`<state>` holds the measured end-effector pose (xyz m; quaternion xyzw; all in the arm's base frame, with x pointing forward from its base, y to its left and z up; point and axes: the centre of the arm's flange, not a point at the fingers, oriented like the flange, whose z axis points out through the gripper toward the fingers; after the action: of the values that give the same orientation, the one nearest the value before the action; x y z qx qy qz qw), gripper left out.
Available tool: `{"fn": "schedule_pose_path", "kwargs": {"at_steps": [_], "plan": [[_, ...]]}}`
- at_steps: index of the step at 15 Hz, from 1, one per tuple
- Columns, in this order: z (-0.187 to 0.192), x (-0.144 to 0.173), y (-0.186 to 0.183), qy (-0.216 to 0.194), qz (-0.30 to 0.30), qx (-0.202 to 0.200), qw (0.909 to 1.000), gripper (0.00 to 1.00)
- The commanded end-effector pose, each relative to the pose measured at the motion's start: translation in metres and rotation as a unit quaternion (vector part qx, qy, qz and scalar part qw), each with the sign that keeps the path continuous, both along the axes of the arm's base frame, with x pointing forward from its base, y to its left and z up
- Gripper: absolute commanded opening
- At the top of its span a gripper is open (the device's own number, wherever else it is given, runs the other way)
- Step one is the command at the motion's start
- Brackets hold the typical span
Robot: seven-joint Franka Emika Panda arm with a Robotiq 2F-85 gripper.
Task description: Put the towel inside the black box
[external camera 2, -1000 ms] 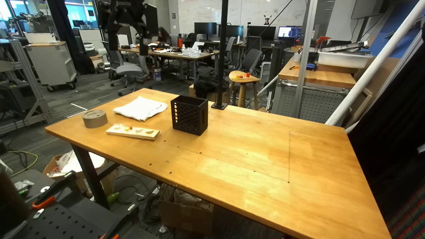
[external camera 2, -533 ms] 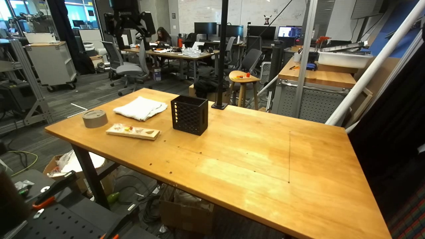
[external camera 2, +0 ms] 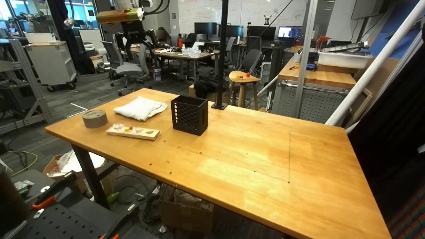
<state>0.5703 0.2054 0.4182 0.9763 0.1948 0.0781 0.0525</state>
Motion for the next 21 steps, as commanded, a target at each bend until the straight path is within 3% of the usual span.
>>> {"fn": "schedule_pose_path", "kwargs": {"at_steps": [1, 9, 21], "plan": [[-0.024, 0.043, 0.033, -0.008, 0.026, -0.004, 0.9996, 1.00], [-0.116, 0.083, 0.081, 0.019, 0.053, 0.015, 0.9983, 1.00], [-0.259, 0.098, 0.135, 0.045, 0.057, 0.066, 0.9952, 1.00]]}}
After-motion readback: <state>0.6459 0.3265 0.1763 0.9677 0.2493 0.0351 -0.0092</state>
